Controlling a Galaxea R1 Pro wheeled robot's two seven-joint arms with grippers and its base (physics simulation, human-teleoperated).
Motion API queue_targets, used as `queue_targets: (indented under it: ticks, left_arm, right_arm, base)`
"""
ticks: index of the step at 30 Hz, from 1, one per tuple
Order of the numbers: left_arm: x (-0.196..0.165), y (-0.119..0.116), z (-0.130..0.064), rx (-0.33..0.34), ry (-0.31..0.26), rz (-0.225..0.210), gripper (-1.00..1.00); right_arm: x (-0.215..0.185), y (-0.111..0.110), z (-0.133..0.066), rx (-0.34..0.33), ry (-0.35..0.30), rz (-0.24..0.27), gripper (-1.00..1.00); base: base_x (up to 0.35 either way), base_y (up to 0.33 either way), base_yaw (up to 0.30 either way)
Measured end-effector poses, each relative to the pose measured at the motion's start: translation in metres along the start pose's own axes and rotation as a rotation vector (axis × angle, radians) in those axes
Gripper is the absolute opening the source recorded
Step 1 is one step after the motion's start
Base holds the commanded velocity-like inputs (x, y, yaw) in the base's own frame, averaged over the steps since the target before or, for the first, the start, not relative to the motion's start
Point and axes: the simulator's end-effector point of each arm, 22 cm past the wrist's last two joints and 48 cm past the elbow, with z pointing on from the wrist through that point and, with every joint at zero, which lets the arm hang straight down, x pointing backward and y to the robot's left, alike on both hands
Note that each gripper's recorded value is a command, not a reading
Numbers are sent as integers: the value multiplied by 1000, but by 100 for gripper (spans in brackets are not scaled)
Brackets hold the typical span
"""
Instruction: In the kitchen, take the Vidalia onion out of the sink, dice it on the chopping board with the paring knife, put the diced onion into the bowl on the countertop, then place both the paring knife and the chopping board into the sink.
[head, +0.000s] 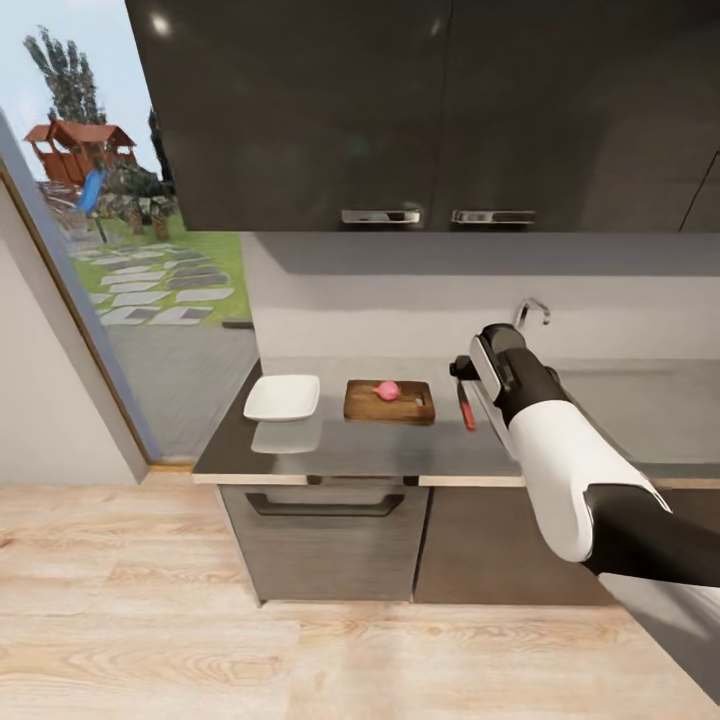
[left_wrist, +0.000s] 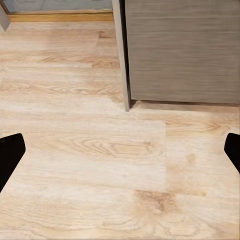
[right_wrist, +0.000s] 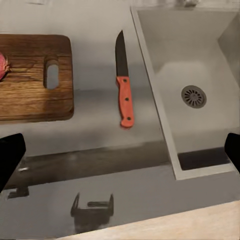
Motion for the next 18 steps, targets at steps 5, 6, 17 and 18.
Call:
queue_targets:
  ticks: [5, 6, 17, 18]
  left_arm:
    - [0, 0, 0, 0, 2, 0, 100]
    - [1, 0, 0, 0, 4, 0, 100]
    - [16, 15, -2, -14, 67, 15, 100]
    - [16, 15, -2, -14, 68, 15, 100]
  right_arm:
    - [17, -4, 17, 10, 17, -4, 100]
    - [21, -4, 20, 11, 22, -5, 100]
    - [46, -11, 43, 24, 37, -5, 100]
    - [48, -12, 43, 25, 40, -6, 100]
  base:
    - [149, 0, 0]
    - [42, 0, 0]
    - [8, 0, 0]
    - [0, 0, 0]
